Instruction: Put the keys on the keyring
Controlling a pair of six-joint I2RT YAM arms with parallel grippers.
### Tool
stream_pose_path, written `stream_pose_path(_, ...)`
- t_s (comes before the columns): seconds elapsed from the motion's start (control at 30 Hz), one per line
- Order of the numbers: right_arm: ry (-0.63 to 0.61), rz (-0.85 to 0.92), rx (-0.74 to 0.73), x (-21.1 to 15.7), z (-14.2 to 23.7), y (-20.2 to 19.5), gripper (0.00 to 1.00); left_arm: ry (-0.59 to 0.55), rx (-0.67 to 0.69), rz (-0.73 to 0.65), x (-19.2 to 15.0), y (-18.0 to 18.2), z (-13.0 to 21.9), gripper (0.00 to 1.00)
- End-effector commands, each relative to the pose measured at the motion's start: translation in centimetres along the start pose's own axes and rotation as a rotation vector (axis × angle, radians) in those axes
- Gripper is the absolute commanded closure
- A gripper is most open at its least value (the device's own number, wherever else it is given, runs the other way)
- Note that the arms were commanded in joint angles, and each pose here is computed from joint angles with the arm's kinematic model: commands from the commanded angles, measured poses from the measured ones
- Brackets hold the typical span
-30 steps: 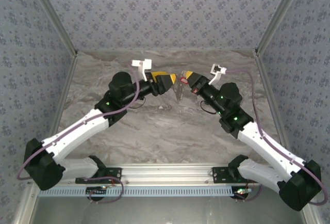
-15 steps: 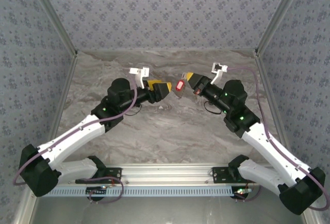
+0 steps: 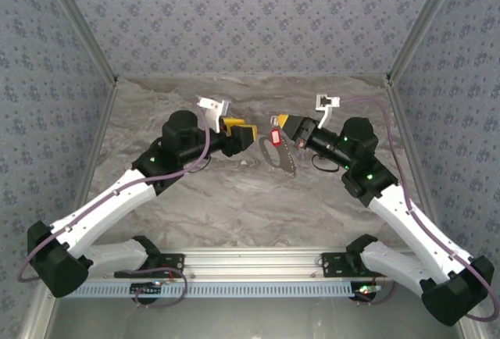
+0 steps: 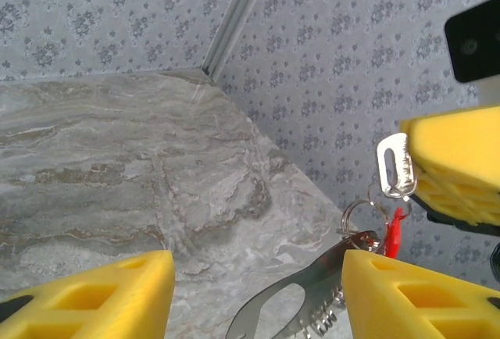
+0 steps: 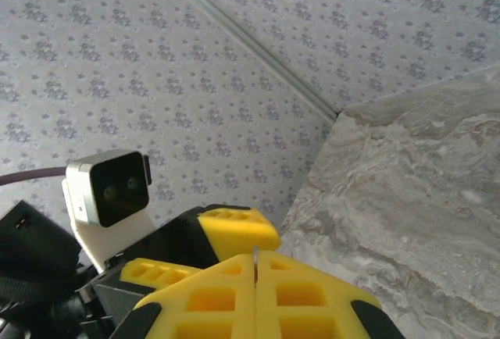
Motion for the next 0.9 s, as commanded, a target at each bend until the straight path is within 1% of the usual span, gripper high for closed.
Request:
stream_pose_path(0.0, -0.011, 0.069, 0.096, 1.6, 1.0, 3.1, 1.00, 0.056, -0.001, -0.086, -0.3, -0.4, -0.1, 0.42)
stream_pose_path(0.27, -0.008, 0.075, 0.105, 1.5, 1.1, 3.2, 1.00, 0.103, -0.026, -0.124, -1.4, -1.4, -1.1, 0.42)
stream_pose_path(0.53, -0.019, 0.057, 0.121, 1.4, 0.7, 3.3, 1.00, 0.118, -0.043, -0.149, -1.8, -2.6, -2.9, 0.42)
stream_pose_path(0.67, -0.017, 0.053, 0.117, 1.2, 0.8, 3.1, 1.00, 0.094, -0.062, -0.155, -1.4, -3.3, -2.9, 0.41)
stream_pose_path(0.87, -0.005, 0.047, 0.112, 0.7, 0.6, 2.9, 1.00, 0.025, -0.122, -0.156, -0.7, -4.3, -2.2, 0.38)
Point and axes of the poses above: each hand's point on the last joint's axis, 136 mm out from that joint toward the fingers, its own z axis back along the fingers, its own y axis along the line the jaws close on, x = y × z, the point moved 3 cm from there along z, back along the fingers, and after that the axes turned 4 degrees about z, right-handed, at the moved point
